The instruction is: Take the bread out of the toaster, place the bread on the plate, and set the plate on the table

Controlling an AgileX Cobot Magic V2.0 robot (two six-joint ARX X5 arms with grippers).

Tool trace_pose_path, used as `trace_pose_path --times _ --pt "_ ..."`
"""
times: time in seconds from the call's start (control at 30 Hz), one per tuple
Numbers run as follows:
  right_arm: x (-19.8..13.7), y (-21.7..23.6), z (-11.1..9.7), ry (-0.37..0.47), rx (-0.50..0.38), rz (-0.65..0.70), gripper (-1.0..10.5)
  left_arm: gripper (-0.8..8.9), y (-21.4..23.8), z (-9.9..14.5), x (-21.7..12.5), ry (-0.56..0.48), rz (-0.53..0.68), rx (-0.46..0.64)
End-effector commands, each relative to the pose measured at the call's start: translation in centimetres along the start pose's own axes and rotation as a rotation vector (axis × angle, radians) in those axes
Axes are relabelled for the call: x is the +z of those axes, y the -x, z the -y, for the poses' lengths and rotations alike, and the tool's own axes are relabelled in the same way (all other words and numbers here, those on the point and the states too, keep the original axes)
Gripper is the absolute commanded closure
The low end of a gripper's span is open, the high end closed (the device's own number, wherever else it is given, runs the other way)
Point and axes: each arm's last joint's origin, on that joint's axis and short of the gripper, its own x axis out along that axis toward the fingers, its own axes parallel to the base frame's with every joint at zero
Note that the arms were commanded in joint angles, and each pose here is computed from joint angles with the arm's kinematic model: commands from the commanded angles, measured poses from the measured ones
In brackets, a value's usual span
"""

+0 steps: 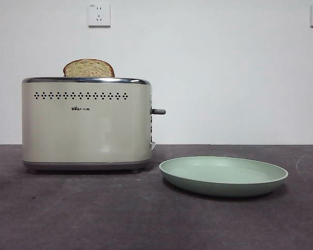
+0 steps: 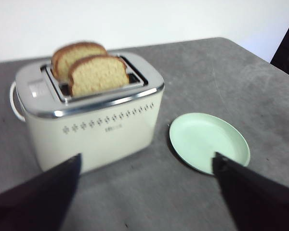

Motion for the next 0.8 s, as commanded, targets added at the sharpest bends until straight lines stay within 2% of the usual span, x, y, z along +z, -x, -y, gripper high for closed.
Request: trace_pose_path --times 0.03,0.3,0.53,0.8 --pt "0.1 -0.1 0.1 0.017 -0.001 -0.002 2.8 1.79 -0.9 -0.6 0.8 -0.069 0.026 -0.003" --pt "0.3 -0.7 0.4 0.006 -0.001 -0.026 2.8 1.8 -6.8 -3.6 3.0 -0.167 0.076 -0.067" --pt "0.5 -1.3 0.6 0.005 0.0 -0.049 2.9 1.81 -13.4 -6.5 3.4 -0.239 0.085 -0.093" --pt "0.7 -1.8 0.9 -0.004 -0.001 -0.067 2.9 1.89 -20.0 -9.1 3.7 -0.249 0.05 -0.116"
